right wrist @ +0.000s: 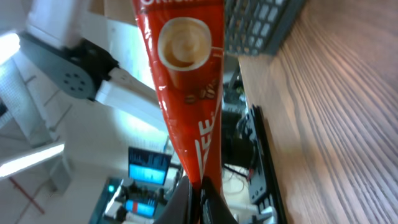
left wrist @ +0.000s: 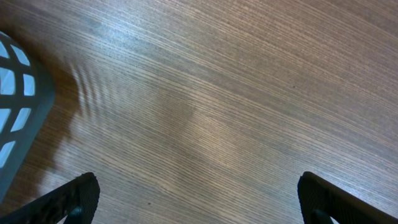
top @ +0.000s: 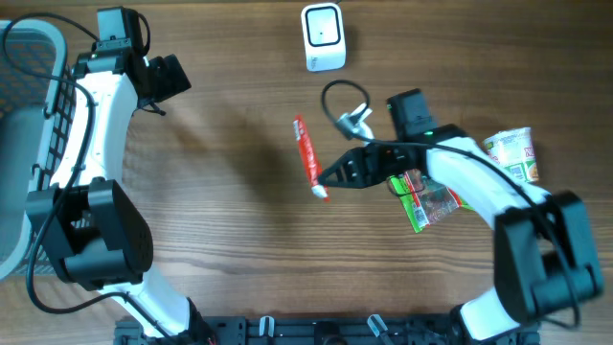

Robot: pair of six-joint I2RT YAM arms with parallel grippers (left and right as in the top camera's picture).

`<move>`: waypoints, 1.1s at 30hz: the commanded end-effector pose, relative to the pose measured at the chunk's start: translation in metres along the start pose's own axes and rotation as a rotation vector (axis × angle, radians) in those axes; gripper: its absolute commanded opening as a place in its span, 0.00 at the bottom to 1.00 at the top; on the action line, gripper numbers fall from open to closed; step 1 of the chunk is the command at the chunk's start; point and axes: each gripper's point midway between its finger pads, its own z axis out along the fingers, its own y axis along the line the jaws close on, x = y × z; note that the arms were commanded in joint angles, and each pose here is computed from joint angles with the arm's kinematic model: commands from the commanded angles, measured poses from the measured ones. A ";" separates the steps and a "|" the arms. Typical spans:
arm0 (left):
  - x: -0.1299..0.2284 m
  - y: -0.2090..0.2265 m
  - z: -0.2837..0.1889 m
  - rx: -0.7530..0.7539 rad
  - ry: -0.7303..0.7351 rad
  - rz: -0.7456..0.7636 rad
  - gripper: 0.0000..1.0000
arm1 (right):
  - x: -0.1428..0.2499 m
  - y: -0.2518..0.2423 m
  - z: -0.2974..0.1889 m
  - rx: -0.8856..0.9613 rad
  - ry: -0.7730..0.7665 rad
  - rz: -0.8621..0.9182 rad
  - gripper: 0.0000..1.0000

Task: Scan the item barcode
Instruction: 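Lift the Nescafe stick and swing it right, upright, then hold the Nescafe stick in front of the white scanner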

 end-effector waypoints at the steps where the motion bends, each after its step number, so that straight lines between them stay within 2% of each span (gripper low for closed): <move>1: -0.001 -0.001 -0.001 0.007 -0.002 -0.003 1.00 | -0.005 0.066 -0.032 -0.026 -0.092 -0.174 0.04; 5: -0.001 -0.001 -0.001 0.007 -0.002 -0.003 1.00 | 0.011 0.138 -0.048 0.018 -0.151 -0.324 0.04; 12: -0.001 -0.001 -0.001 0.007 -0.002 -0.003 1.00 | 0.044 0.210 -0.039 0.048 -0.127 -0.558 0.04; 16: -0.001 -0.001 -0.001 0.007 -0.002 -0.003 1.00 | 0.056 0.231 -0.036 0.059 -0.119 -0.642 0.04; 22: -0.001 -0.001 -0.001 0.007 -0.002 -0.003 1.00 | 0.052 0.228 -0.037 0.060 -0.119 -0.654 0.04; 24: -0.001 -0.001 -0.001 0.007 -0.002 -0.003 1.00 | 0.044 0.221 -0.039 0.066 -0.124 -0.678 0.04; 26: -0.001 -0.001 -0.001 0.007 -0.002 -0.003 1.00 | 0.021 0.200 -0.043 0.122 -0.184 -0.612 0.04; 28: -0.001 -0.001 -0.001 0.007 -0.002 -0.003 1.00 | -0.024 0.143 -0.062 0.341 -0.349 -0.456 0.04; 30: -0.001 -0.001 -0.001 0.007 -0.002 -0.003 1.00 | -0.052 0.056 -0.095 0.707 -0.471 -0.282 0.04; 31: -0.001 -0.001 -0.001 0.007 -0.002 -0.003 1.00 | -0.056 0.027 -0.100 0.810 -0.461 -0.239 0.04; 33: -0.001 -0.001 -0.001 0.007 -0.002 -0.003 1.00 | -0.059 -0.004 -0.098 0.884 -0.430 -0.180 0.04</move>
